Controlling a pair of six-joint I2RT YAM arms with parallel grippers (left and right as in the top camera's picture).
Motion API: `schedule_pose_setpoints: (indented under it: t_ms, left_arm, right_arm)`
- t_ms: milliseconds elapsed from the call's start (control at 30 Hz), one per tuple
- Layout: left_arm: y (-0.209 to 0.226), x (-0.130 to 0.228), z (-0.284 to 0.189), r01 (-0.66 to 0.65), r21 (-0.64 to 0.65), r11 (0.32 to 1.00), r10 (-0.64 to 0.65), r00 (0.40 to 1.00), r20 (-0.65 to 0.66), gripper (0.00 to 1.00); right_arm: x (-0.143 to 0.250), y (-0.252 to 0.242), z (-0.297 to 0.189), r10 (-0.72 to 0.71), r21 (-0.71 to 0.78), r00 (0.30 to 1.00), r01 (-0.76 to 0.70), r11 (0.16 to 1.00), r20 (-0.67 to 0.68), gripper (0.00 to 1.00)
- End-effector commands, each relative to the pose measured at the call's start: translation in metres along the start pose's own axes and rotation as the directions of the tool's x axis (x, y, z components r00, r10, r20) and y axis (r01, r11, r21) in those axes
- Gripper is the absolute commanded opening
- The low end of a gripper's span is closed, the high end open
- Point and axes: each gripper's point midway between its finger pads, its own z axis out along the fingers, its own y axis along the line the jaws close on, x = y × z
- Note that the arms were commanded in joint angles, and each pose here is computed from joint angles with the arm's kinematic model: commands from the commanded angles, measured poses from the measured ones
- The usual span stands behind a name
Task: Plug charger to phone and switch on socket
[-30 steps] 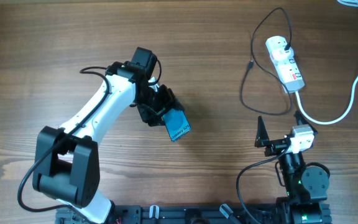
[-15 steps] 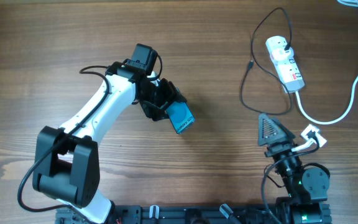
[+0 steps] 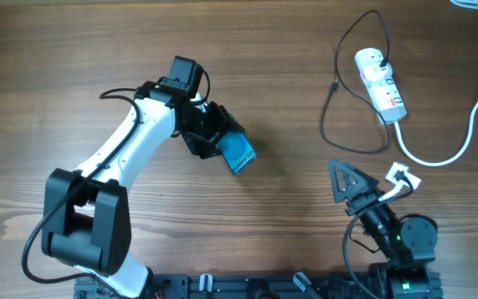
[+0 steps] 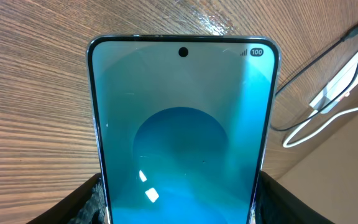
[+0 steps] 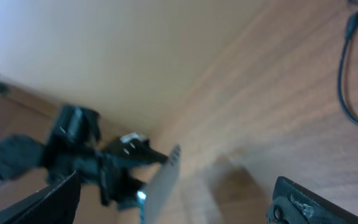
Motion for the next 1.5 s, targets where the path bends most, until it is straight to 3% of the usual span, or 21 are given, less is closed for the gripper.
schedule_pose_setpoints:
  t_ms: [0, 267, 433, 800, 933, 1100, 1267, 1367, 1467]
  left_arm:
    - [-0.017, 0.002, -0.014, -0.009, 0.059, 0.998, 0.009, 1.0, 0.01, 0.58]
    - [-0.025, -0.003, -0.015, 0.031, 0.091, 0.995, -0.034, 0.999, 0.028, 0.57]
    - [-0.029, -0.006, -0.015, 0.043, 0.109, 0.993, -0.047, 0.998, 0.035, 0.57]
    - [-0.034, -0.003, -0.015, 0.05, 0.129, 0.99, -0.052, 0.999, 0.015, 0.57]
    - [-0.037, -0.003, -0.015, 0.043, 0.138, 0.99, -0.046, 0.999, 0.02, 0.57]
    - [-0.051, 0.0, -0.011, -0.006, 0.169, 0.986, 0.0, 0.999, 0.038, 0.57]
    - [-0.053, 0.004, -0.011, -0.001, 0.177, 0.984, -0.002, 1.0, 0.016, 0.56]
    - [-0.054, 0.006, -0.011, 0.0, 0.183, 0.983, 0.0, 1.0, 0.005, 0.56]
    - [-0.055, 0.007, -0.01, 0.005, 0.184, 0.983, -0.006, 1.0, 0.002, 0.55]
  right_arm:
    - [0.004, 0.013, 0.003, -0.128, -0.024, 0.988, 0.127, 0.992, -0.085, 0.99]
    - [0.017, 0.015, 0.031, -0.119, 0.01, 0.945, 0.128, 0.992, -0.305, 1.0]
    - [0.045, 0.037, 0.06, -0.178, -0.087, 0.898, 0.156, 0.984, -0.403, 1.0]
    - [0.096, 0.038, 0.128, -0.212, -0.108, 0.858, 0.183, 0.977, -0.467, 0.99]
    - [0.097, 0.043, 0.152, -0.198, -0.083, 0.871, 0.18, 0.98, -0.449, 0.99]
    - [0.102, 0.045, 0.159, -0.196, -0.049, 0.881, 0.193, 0.98, -0.43, 0.84]
    - [0.098, 0.041, 0.161, -0.171, 0.002, 0.903, 0.187, 0.982, -0.393, 0.75]
    - [0.095, 0.037, 0.162, -0.171, 0.022, 0.91, 0.193, 0.981, -0.377, 0.64]
    - [0.093, 0.036, 0.163, -0.136, 0.047, 0.921, 0.164, 0.985, -0.366, 0.61]
